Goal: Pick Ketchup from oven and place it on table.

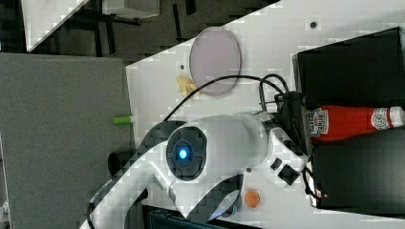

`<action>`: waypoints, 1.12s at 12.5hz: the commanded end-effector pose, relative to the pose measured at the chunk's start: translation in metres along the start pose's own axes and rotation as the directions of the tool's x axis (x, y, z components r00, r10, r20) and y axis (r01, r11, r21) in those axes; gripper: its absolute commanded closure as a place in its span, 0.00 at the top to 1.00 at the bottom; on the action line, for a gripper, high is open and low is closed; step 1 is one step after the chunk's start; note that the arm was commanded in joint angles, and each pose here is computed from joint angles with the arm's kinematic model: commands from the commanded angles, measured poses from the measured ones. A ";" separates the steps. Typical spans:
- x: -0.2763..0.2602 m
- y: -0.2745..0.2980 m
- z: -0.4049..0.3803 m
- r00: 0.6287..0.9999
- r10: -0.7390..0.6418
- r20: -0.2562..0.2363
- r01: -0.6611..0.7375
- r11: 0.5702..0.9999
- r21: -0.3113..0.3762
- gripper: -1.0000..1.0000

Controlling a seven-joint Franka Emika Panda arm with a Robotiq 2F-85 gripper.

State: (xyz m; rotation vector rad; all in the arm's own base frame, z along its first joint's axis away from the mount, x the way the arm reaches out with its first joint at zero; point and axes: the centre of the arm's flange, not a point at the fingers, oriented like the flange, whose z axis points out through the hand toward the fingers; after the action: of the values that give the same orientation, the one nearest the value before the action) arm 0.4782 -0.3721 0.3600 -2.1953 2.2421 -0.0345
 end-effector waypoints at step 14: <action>-0.193 -0.078 -0.241 0.904 -0.426 -0.025 0.426 0.904 0.026 0.65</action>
State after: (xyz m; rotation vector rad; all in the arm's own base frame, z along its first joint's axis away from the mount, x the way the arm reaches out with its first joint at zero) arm 0.5383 -0.2529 0.6001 -2.5481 1.8492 -0.1776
